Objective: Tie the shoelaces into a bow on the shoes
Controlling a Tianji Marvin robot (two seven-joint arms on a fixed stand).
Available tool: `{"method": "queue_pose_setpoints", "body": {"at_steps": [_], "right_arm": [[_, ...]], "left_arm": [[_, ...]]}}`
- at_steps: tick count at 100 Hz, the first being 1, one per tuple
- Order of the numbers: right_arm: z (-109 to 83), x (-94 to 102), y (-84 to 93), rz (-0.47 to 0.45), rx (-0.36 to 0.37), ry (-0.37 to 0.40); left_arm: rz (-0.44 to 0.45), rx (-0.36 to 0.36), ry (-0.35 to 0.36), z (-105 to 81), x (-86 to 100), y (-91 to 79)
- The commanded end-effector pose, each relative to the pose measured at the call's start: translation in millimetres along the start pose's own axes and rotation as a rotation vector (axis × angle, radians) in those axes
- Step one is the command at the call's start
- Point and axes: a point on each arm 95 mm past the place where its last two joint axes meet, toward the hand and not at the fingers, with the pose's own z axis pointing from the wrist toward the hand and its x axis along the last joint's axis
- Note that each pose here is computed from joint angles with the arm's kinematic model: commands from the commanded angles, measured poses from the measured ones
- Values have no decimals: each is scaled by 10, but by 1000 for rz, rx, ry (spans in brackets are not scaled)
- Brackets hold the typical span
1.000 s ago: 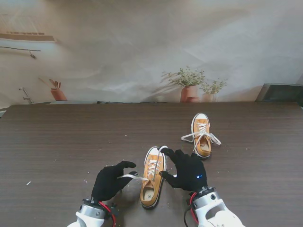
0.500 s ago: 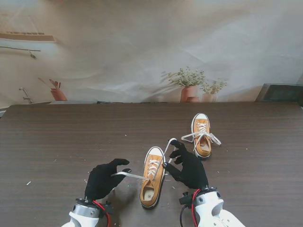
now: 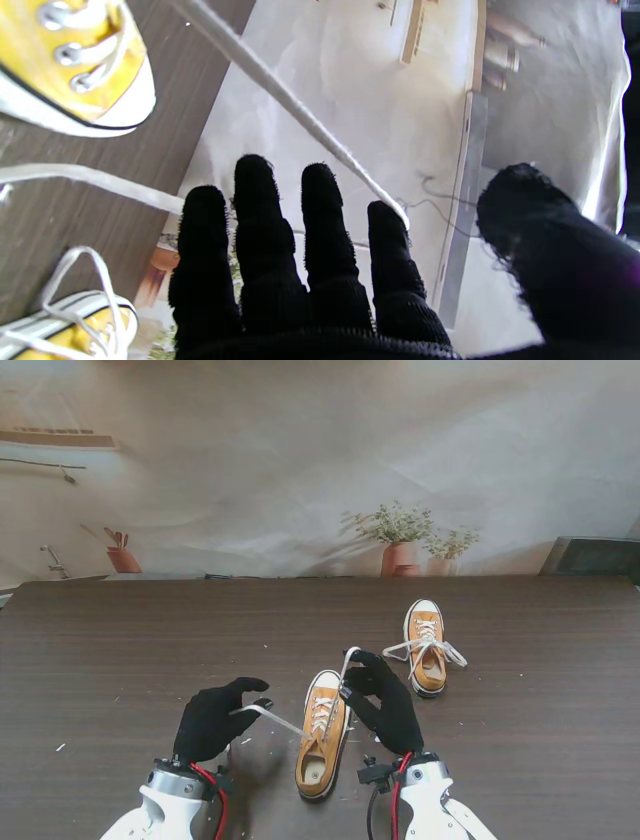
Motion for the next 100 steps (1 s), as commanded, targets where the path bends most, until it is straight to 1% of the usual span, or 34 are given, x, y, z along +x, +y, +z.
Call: {"method": "queue_pose_setpoints", "body": {"at_steps": [1,17,30,42,49,55,61,74,89,100], "right_arm": [[31,42,-67,16,6,2],[35,83,-131,184,-28,-67],[14,157,-165,343,-25,-147],[-7,222,-181,433,-12,-222],[-19,233,-180,436,1,-246],[-26,237,-184,415,10,-257],[-27,236,-188,393,12,-258],[-21,253,-194,384,13,-268],[26,239,-202,319,15,-270],[65,230,-204,274,27,-261]], "left_arm": [[0,-9,15,20,28,-8],[-16,-8,7,-5,22,27],[-19,-6,3,-17,20,30],[-14,-6,11,5,32,13],[-14,-3,22,42,55,-3],[-12,-3,34,82,81,-18],[-13,-7,49,126,110,-31],[-12,-17,78,227,175,-58],[-26,-29,98,374,237,-72],[-26,-33,126,509,291,-78]]}}
